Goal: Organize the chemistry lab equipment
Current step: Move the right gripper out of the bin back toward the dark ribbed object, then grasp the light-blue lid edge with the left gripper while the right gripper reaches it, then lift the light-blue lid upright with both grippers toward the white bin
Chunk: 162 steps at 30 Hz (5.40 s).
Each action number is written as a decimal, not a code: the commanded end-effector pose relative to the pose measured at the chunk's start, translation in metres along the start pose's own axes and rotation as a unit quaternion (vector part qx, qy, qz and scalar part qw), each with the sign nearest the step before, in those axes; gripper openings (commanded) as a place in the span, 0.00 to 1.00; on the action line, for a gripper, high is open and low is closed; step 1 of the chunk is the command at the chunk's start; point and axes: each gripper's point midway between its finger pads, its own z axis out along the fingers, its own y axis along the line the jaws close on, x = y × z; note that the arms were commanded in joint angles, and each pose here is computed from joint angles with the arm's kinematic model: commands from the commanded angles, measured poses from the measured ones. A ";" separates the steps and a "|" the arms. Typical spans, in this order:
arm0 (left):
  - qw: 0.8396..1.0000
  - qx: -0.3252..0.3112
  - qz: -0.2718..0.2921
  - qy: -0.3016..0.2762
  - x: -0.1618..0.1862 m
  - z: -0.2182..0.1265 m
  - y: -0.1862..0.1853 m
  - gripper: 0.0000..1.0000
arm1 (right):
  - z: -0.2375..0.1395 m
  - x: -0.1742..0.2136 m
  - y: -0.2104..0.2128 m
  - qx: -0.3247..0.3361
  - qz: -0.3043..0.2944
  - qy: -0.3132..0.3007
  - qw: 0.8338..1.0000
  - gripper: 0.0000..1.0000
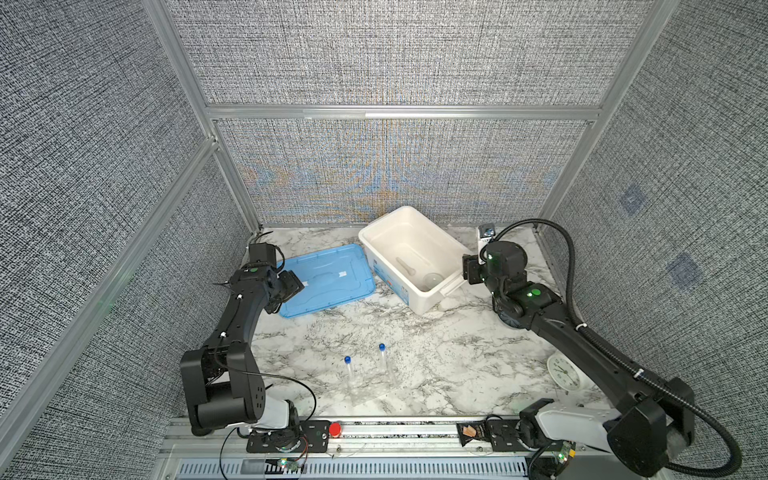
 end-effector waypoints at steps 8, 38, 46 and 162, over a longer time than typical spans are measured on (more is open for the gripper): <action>0.999 0.000 -0.003 0.044 0.013 0.004 -0.001 0.78 | -0.011 0.041 -0.072 0.141 0.111 0.068 0.981 0.99; 0.979 -0.172 -0.033 0.103 0.003 0.059 0.060 0.52 | 0.001 0.047 -0.038 0.019 0.229 0.085 0.969 0.98; 0.983 -0.134 -0.061 0.108 0.011 0.087 0.063 0.33 | 0.005 0.044 -0.031 0.004 0.234 0.088 0.968 0.98; 0.941 0.189 0.059 -0.273 -0.086 -0.253 -0.059 0.92 | -0.070 -0.094 0.340 -0.465 -0.243 -0.273 0.806 0.18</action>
